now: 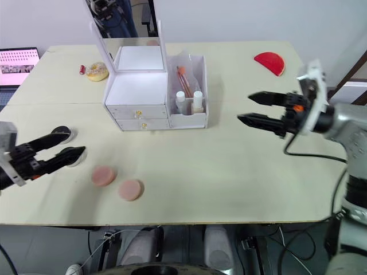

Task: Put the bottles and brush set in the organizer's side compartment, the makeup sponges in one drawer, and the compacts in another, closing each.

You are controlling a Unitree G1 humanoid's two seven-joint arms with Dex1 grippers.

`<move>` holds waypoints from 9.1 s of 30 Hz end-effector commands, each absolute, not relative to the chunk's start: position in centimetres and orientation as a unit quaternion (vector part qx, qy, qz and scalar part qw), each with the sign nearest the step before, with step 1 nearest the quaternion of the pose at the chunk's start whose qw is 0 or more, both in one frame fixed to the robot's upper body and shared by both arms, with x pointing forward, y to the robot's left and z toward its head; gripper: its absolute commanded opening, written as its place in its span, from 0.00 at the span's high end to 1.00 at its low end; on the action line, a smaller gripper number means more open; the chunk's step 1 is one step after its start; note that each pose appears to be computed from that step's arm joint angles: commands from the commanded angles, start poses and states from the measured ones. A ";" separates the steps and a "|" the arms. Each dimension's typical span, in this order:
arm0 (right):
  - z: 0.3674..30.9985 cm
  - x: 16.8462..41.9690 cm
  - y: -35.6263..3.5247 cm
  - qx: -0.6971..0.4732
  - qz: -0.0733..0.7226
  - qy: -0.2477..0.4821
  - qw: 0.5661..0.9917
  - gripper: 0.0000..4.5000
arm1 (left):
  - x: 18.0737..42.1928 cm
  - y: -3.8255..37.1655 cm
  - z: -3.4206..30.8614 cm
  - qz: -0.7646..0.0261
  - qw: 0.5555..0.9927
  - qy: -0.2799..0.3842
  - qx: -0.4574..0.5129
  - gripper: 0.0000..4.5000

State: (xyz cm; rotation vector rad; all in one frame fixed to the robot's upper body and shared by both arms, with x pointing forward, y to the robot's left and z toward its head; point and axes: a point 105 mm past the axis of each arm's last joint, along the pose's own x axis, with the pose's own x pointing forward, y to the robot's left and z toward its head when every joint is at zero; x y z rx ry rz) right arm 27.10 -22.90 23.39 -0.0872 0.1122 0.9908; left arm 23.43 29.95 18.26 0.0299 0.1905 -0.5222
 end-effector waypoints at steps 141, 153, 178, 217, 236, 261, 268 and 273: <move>22.6 27.3 -19.9 -0.076 0.493 0.015 0.867 0.00 | 18.6 24.3 13.1 -0.259 0.963 0.072 0.026 0.02; 18.3 23.6 -29.1 -0.072 0.336 0.069 0.937 0.00 | 22.0 38.6 16.5 -0.157 0.978 0.109 0.081 0.02; 19.5 21.7 -29.5 -0.075 0.341 0.091 0.933 0.00 | 24.0 42.4 17.6 -0.149 0.981 0.097 0.083 0.02; 26.5 26.0 -9.6 -0.109 0.646 0.015 0.756 0.00 | 19.7 15.0 7.6 -0.307 0.943 0.099 0.085 0.02; 26.2 26.0 -9.7 -0.101 0.626 0.009 0.773 0.00 | 20.7 15.5 10.0 -0.294 0.930 0.190 0.117 0.02; 26.3 25.5 -9.5 -0.095 0.602 -0.004 0.793 0.00 | 20.7 16.0 5.5 -0.330 0.903 0.225 0.155 0.02; 26.1 25.5 -9.6 -0.096 0.598 -0.002 0.796 0.00 | 20.8 15.5 6.4 -0.340 0.901 0.219 0.155 0.31; 26.0 25.6 -9.6 -0.095 0.596 -0.002 0.797 0.00 | 20.6 15.5 7.2 -0.344 0.899 0.219 0.159 0.40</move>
